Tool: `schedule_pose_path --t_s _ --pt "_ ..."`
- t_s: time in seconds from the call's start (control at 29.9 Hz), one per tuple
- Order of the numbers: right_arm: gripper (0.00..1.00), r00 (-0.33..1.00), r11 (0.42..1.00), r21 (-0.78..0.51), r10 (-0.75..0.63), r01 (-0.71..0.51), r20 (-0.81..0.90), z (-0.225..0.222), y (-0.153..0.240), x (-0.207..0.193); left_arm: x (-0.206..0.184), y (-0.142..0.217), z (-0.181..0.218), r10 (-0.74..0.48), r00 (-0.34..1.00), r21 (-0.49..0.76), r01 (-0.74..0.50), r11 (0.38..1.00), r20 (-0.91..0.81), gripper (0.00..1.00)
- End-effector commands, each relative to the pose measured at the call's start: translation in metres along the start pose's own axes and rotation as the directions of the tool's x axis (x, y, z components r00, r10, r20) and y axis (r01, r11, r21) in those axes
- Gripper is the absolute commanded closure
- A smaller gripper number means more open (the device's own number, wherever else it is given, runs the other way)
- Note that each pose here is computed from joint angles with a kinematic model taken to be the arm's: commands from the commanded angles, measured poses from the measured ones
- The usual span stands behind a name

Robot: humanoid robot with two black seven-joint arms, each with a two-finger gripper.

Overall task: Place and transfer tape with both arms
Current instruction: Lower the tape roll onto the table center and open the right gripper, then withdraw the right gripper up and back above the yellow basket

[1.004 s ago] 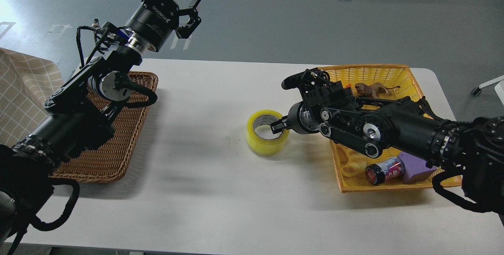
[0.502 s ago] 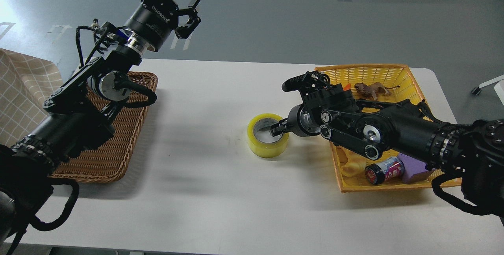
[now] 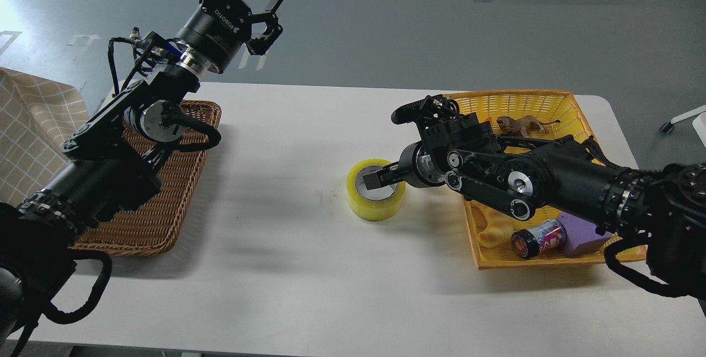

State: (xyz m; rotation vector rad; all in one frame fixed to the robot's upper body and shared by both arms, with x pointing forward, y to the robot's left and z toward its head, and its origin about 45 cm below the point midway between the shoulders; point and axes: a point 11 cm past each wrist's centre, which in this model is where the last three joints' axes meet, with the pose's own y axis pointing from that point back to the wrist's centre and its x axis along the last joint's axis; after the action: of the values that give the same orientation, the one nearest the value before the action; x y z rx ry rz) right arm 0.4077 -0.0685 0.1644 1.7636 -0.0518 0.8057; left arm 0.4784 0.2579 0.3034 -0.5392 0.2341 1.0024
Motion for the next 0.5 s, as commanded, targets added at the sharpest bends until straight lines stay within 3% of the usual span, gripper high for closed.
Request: schedule_pose_path --t_s 0.0,0.47 --pt "0.03 1.000 0.999 0.038 0.008 -0.008 -0.011 -0.013 0.003 0.003 0.001 0.000 0.001 0.001 1.000 0.002 -0.001 1.000 0.005 0.02" --pt "0.03 0.995 0.995 0.044 0.094 -0.095 0.026 0.020 0.046 0.028 0.001 0.001 -0.001 0.000 1.000 0.009 0.000 1.000 0.005 0.02"
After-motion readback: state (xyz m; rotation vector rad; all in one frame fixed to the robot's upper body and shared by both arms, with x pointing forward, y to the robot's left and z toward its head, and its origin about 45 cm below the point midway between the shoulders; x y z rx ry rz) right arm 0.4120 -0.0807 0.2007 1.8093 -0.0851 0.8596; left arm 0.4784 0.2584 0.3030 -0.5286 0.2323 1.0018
